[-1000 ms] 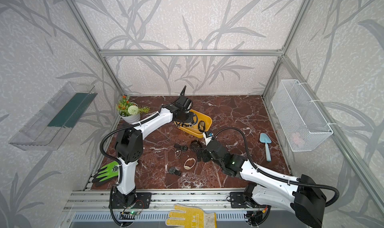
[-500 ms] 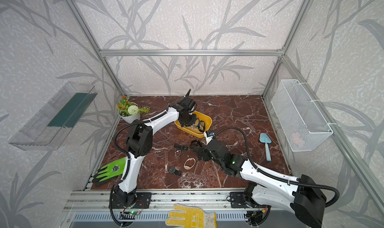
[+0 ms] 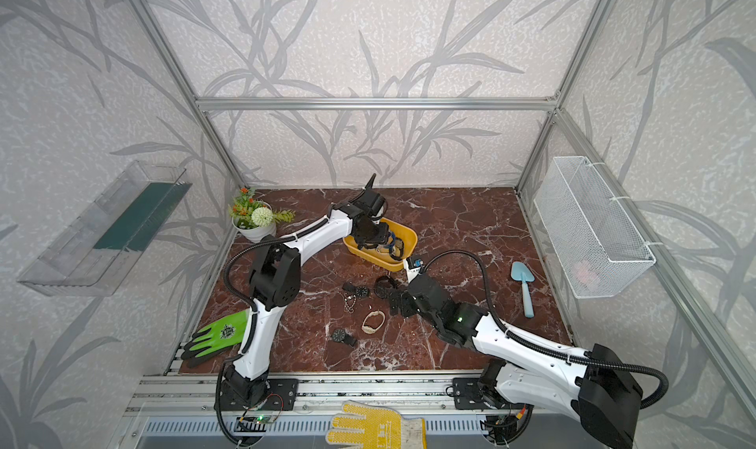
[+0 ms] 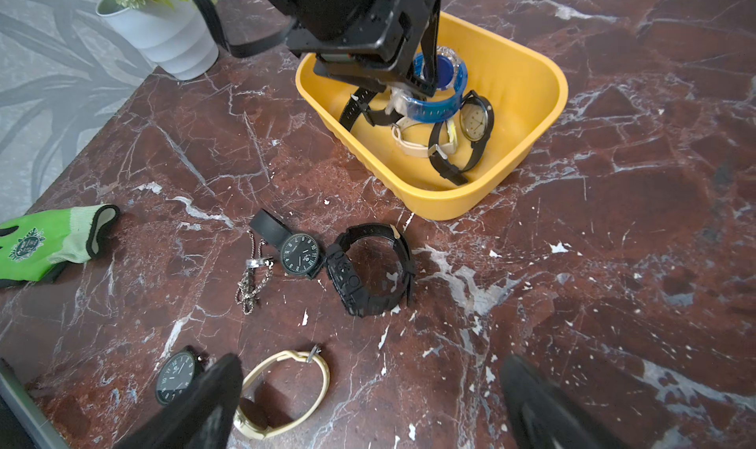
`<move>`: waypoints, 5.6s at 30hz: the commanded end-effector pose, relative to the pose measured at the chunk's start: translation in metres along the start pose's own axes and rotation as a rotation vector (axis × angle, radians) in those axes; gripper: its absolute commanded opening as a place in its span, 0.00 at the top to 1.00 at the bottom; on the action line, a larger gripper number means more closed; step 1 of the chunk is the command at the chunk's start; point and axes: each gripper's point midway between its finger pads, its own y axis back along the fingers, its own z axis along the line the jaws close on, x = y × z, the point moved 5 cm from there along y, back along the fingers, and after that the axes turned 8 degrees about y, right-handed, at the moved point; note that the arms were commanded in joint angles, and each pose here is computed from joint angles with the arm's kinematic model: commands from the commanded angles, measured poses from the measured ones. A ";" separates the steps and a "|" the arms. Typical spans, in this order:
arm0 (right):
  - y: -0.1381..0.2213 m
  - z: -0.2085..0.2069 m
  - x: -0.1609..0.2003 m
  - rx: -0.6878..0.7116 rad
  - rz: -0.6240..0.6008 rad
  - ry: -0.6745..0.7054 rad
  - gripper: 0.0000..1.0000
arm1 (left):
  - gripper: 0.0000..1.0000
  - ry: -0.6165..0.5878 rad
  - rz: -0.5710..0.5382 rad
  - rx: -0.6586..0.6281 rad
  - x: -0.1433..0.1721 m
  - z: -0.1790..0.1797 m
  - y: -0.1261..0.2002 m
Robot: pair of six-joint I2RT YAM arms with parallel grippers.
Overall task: Put the watch into the storage box
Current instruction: Place the watch in the storage box, then pick up the watch at the center of the board, then place the watch in the storage box.
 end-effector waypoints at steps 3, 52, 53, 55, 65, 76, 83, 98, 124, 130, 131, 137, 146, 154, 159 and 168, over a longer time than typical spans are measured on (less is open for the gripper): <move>0.004 -0.004 -0.018 0.019 -0.012 -0.051 0.02 | 0.33 -0.048 -0.240 0.157 -0.033 -0.027 0.107; -0.097 -0.002 0.020 0.140 0.461 -0.355 0.37 | 0.01 -0.401 -0.492 0.424 0.224 0.052 0.164; -0.099 -0.001 0.021 0.141 0.465 -0.362 0.37 | 0.01 -0.405 -0.492 0.419 0.224 0.052 0.164; -0.102 -0.002 0.024 0.149 0.473 -0.375 0.39 | 0.01 -0.406 -0.494 0.416 0.224 0.053 0.165; -0.119 0.001 0.036 0.160 0.499 -0.405 0.44 | 0.01 -0.406 -0.495 0.420 0.225 0.054 0.168; -0.137 0.008 0.038 0.169 0.495 -0.368 0.61 | 0.01 -0.407 -0.473 0.414 0.228 0.054 0.165; -0.144 0.012 0.040 0.159 0.497 -0.347 0.74 | 0.01 -0.397 -0.468 0.386 0.228 0.058 0.163; -0.125 0.008 0.026 0.204 0.458 -0.261 1.00 | 0.01 -0.389 -0.483 0.352 0.225 0.061 0.164; -0.142 -0.019 -0.108 0.171 0.310 0.027 0.99 | 0.01 -0.380 -0.560 0.239 0.205 0.065 0.176; -0.180 -0.032 -0.104 0.175 0.343 0.017 0.99 | 0.01 -0.365 -0.590 0.187 0.197 0.068 0.180; -0.185 -0.034 -0.103 0.174 0.349 0.011 0.99 | 0.01 -0.362 -0.589 0.175 0.196 0.069 0.180; -0.205 -0.043 -0.092 0.185 0.376 -0.006 0.99 | 0.01 -0.367 -0.589 0.160 0.193 0.066 0.178; -0.218 -0.046 -0.086 0.183 0.395 -0.027 0.99 | 0.01 -0.376 -0.578 0.163 0.189 0.060 0.174; -0.223 -0.052 -0.080 0.224 0.411 -0.043 0.75 | 0.01 -0.386 -0.560 0.167 0.188 0.057 0.170; -0.220 -0.054 -0.081 0.232 0.410 -0.047 0.57 | 0.01 -0.389 -0.558 0.163 0.189 0.057 0.169; -0.180 -0.046 -0.126 0.196 0.286 -0.048 0.41 | 0.01 -0.387 -0.557 0.155 0.191 0.061 0.168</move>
